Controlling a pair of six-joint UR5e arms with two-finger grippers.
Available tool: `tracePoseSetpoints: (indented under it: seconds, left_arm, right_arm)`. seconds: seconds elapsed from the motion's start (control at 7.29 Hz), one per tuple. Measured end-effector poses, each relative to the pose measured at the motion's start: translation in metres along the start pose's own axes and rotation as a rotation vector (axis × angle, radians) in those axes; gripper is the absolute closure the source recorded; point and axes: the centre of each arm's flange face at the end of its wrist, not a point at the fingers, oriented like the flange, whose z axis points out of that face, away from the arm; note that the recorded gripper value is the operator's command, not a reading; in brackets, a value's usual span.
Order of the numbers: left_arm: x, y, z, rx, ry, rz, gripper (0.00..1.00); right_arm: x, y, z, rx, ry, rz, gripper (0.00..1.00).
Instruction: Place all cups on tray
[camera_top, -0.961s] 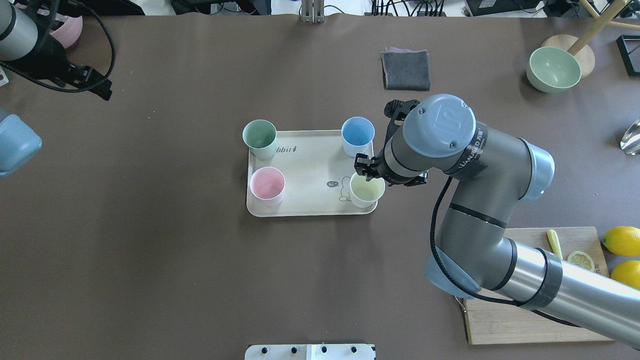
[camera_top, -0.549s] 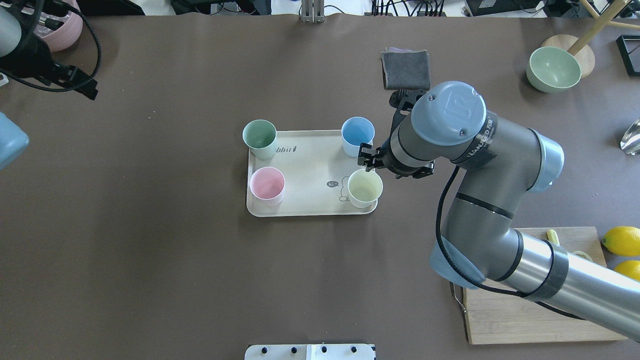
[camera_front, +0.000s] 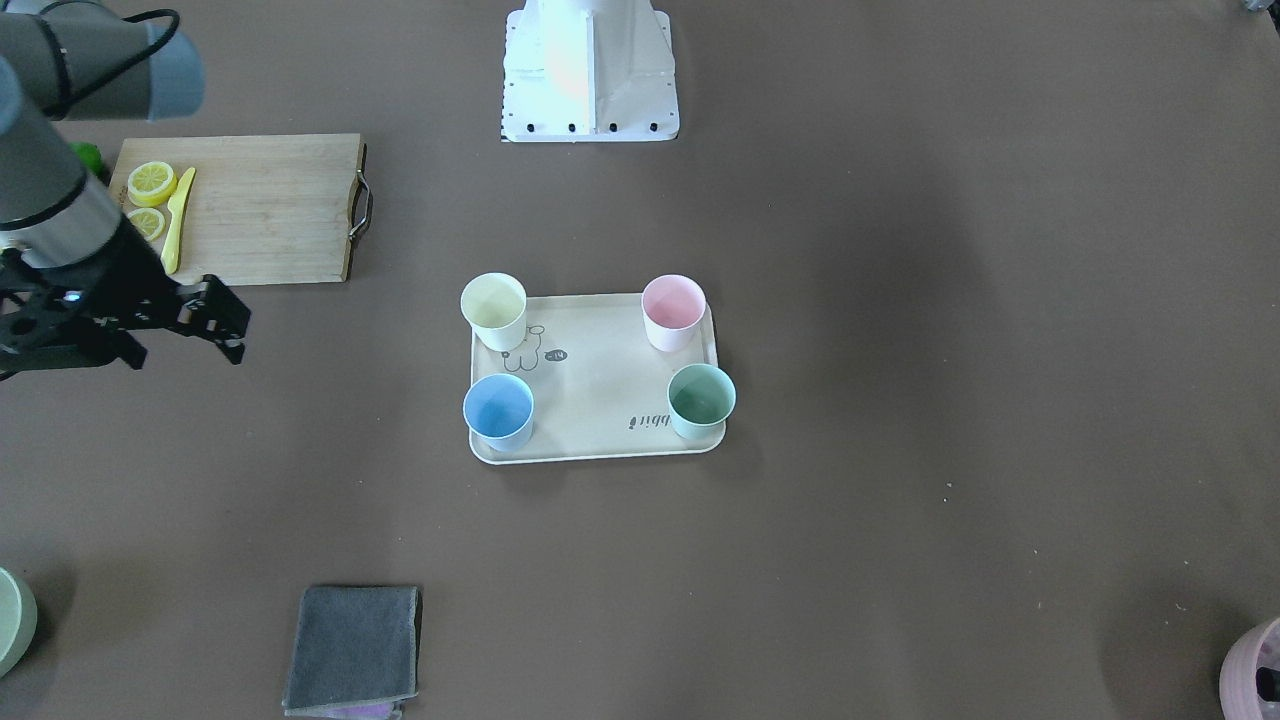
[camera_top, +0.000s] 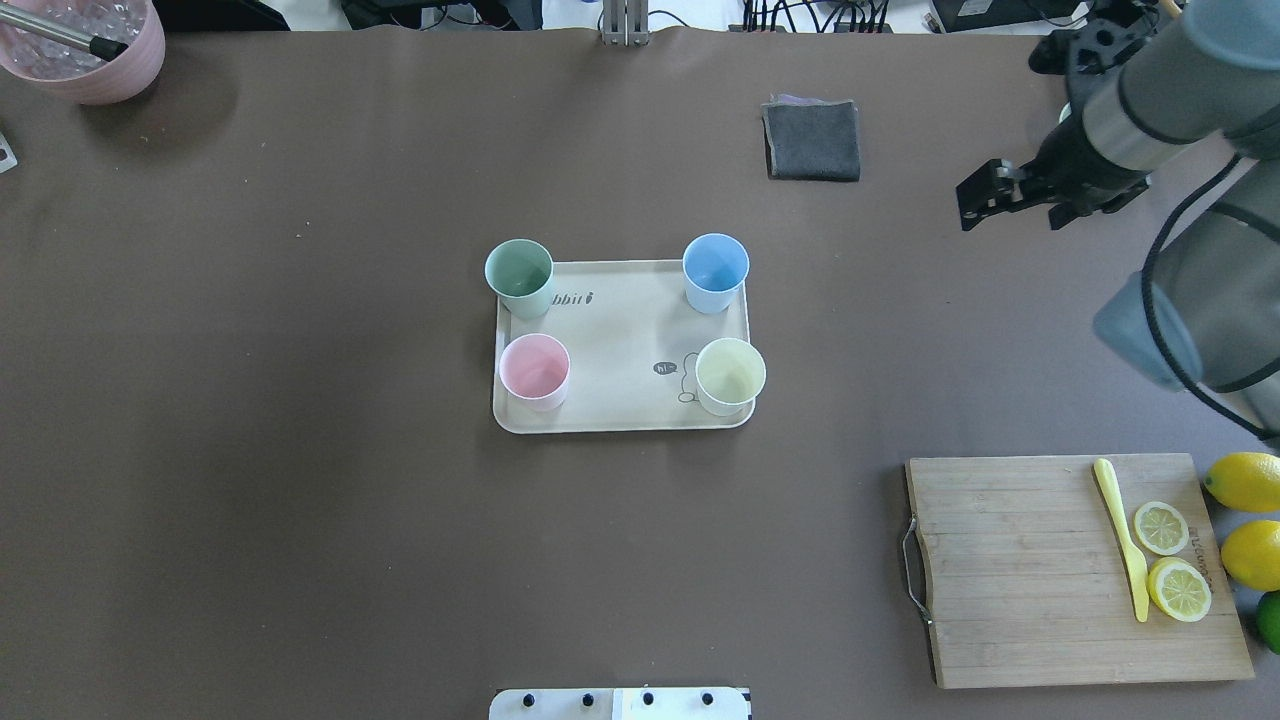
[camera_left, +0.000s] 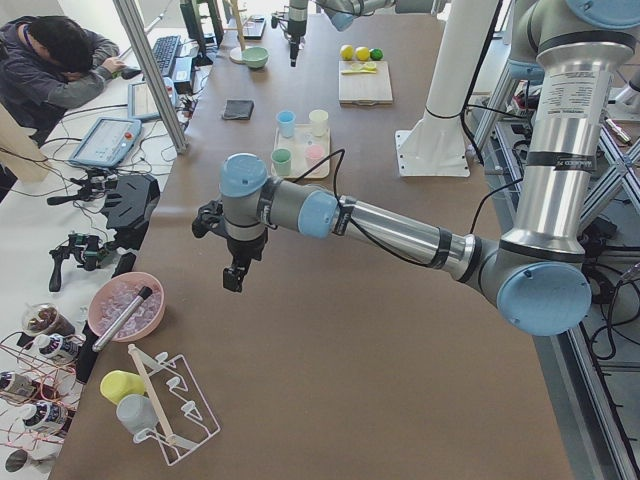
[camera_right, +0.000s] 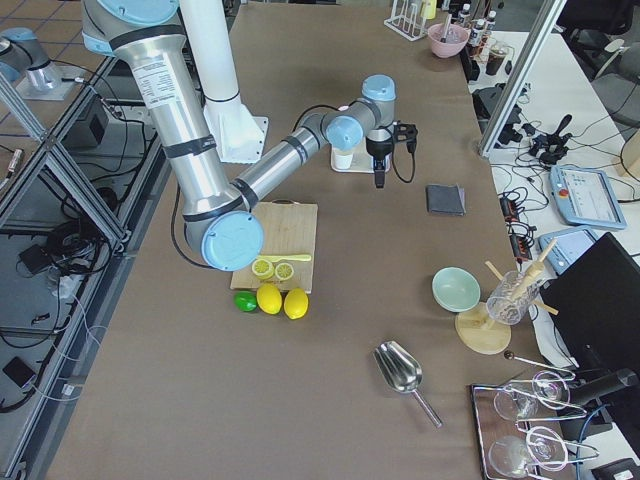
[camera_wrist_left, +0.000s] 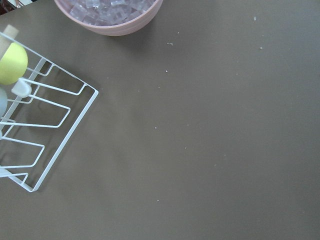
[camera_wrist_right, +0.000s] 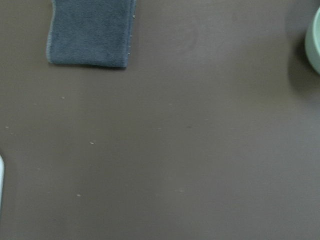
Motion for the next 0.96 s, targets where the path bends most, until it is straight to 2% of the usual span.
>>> tracePoseSetpoints:
  seconds: [0.27, 0.55, 0.82, 0.96]
  left_arm:
    - [-0.033, 0.053, 0.024, -0.048, 0.021, -0.062, 0.02]
    - [-0.043, 0.091, 0.043, -0.094, 0.044, -0.148, 0.02]
    - [-0.035, 0.093, 0.041, -0.154, 0.057, -0.224, 0.02]
    - [-0.028, 0.088, 0.034, -0.162, 0.06, -0.232, 0.02]
  right_arm:
    - [0.117, 0.001, -0.029, -0.054, 0.023, -0.111, 0.0]
    - [0.232, 0.05, -0.027, -0.136, 0.071, -0.135, 0.0]
    - [0.326, 0.088, -0.023, -0.186, 0.098, -0.142, 0.0]
    - [0.367, 0.099, -0.015, -0.21, 0.095, -0.138, 0.0]
